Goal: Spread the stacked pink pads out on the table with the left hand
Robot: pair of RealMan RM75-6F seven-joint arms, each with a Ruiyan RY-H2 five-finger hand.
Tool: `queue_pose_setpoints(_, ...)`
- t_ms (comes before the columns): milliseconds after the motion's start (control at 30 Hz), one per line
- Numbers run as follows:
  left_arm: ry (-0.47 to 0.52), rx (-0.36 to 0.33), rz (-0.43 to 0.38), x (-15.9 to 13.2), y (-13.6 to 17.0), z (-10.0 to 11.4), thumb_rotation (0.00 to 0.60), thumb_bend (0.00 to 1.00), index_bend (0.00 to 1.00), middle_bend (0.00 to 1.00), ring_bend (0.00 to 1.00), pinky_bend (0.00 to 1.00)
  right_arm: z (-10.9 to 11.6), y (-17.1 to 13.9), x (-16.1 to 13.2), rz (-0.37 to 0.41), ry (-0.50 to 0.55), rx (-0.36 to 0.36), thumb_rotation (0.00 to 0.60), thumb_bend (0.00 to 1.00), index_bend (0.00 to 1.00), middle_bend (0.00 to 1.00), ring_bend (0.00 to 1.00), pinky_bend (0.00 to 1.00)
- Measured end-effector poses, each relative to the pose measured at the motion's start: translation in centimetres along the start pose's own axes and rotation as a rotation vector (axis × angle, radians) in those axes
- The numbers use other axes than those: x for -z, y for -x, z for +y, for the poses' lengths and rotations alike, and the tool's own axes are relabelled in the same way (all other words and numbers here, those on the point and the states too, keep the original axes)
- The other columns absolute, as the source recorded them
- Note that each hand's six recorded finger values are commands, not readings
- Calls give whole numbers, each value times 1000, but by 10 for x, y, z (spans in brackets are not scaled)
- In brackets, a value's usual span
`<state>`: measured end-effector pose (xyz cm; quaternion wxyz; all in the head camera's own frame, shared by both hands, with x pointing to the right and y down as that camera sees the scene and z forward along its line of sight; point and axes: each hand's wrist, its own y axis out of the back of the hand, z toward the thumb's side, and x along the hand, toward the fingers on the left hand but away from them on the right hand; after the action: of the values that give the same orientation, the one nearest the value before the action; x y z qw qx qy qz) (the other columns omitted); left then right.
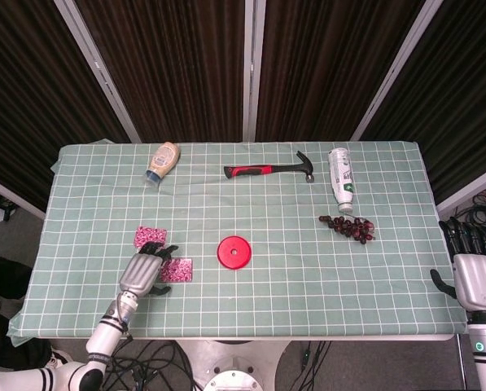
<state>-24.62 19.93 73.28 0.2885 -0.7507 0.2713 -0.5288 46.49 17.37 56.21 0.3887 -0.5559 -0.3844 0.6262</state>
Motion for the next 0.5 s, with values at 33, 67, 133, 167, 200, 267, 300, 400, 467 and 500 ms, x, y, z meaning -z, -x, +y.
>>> queue_pose_setpoints(33, -5, -7, -6, -1, -1, 0, 600, 145, 142, 297, 108, 112, 0, 0, 0, -1, 0, -1, 600, 201, 0, 0, 0, 0)
queue_pose_setpoints(67, -9, -13, -10, -2, -1, 0, 600, 145, 142, 296, 108, 112, -1, 0, 1, -1, 0, -2, 600, 201, 0, 0, 0, 0)
queue_pose_setpoints(133, -11, -22, -14, -4, -3, -1, 600, 145, 142, 295, 108, 112, 0, 0, 2, -3, 1, -2, 600, 202, 0, 0, 0, 0)
queue_pose_setpoints(167, -9, -24, -15, -4, -4, -1, 600, 144, 142, 295, 108, 112, 0, 0, 2, -5, 1, -2, 600, 202, 0, 0, 0, 0)
queue_pose_setpoints(200, -8, -25, -15, -5, -5, -1, 600, 144, 142, 295, 108, 112, 0, 0, 3, -6, 2, -1, 600, 202, 0, 0, 0, 0)
queue_pose_setpoints(267, -10, -25, -17, -5, -6, -2, 600, 145, 142, 295, 108, 114, 0, 0, 4, -9, 2, -2, 600, 202, 0, 0, 0, 0)
queue_pose_setpoints(300, -10, -22, -17, -5, -7, -3, 600, 145, 142, 295, 108, 116, 0, 0, 5, -11, 3, -3, 600, 201, 0, 0, 0, 0)
queue_pose_setpoints(400, -11, -9, -16, -5, -9, -6, 600, 145, 142, 297, 108, 121, -1, 0, 5, -13, 3, -7, 600, 202, 0, 0, 0, 0)
queue_pose_setpoints(467, -12, -6, -16, -5, -11, -7, 600, 145, 142, 302, 108, 122, -2, 0, 6, -13, 3, -7, 600, 201, 0, 0, 0, 0)
queue_pose_setpoints(500, -11, -6, -15, -5, -12, -7, 600, 145, 142, 304, 108, 122, -2, 0, 6, -14, 4, -7, 600, 201, 0, 0, 0, 0)
